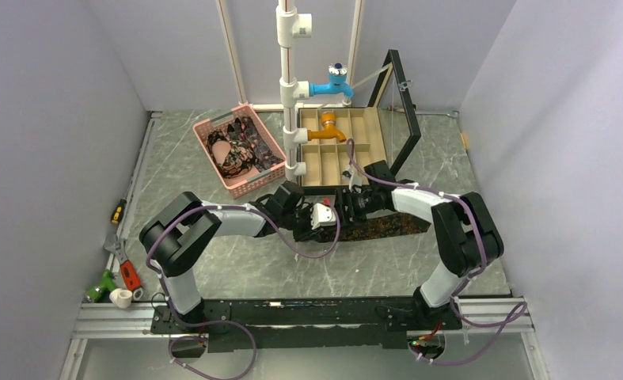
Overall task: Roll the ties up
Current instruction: Roll the tie at the center of the board.
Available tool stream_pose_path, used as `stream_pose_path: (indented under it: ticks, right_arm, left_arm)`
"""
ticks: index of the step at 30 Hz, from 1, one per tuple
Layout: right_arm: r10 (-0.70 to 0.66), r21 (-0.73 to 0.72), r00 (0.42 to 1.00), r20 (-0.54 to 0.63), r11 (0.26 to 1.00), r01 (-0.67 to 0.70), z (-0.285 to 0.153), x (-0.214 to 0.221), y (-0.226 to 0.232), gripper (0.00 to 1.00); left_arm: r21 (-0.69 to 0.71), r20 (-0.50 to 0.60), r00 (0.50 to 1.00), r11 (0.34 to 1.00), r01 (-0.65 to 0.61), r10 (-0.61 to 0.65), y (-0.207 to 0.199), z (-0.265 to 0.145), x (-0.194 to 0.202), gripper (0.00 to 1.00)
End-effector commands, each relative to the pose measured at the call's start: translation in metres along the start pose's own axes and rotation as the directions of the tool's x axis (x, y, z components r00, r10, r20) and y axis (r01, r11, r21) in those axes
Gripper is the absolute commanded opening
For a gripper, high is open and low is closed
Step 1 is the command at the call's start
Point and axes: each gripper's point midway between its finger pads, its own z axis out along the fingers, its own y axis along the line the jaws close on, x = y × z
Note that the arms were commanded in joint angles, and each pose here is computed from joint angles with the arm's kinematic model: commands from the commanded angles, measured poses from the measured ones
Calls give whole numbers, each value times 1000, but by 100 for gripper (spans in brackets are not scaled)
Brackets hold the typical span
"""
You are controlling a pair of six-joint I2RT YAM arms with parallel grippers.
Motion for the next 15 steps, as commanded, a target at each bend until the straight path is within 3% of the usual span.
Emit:
stream_pose_path:
  ticks: [1,4,10,11,13,15]
  right_arm:
    - [13,-49,1000,12,999,-13,14,-17,7,61]
    - [43,-21,999,15,999,-43,22,-22,-5,54]
    - [90,15,996,18,996,-90,25,-21,-21,27]
    - [100,11,995,14,995,-100,23,-20,-22,28]
    - [102,-7,995,19,995,-102,18,-23,-17,43]
    - [91,-27,995,34,996,-90,13,-28,-9,52]
  left_arm:
    - [20,-208,977,998,55,-50,-20,-5,59,31]
    - [29,-210,977,998,52,-45,-22,-4,60,31]
    - [37,-209,977,998,46,-37,-23,-4,61,32]
    - [38,-209,977,998,45,-36,-23,-3,61,32]
    - [40,-209,977,998,44,-34,-23,-4,61,32]
    - [43,-209,977,998,46,-36,-24,-4,61,32]
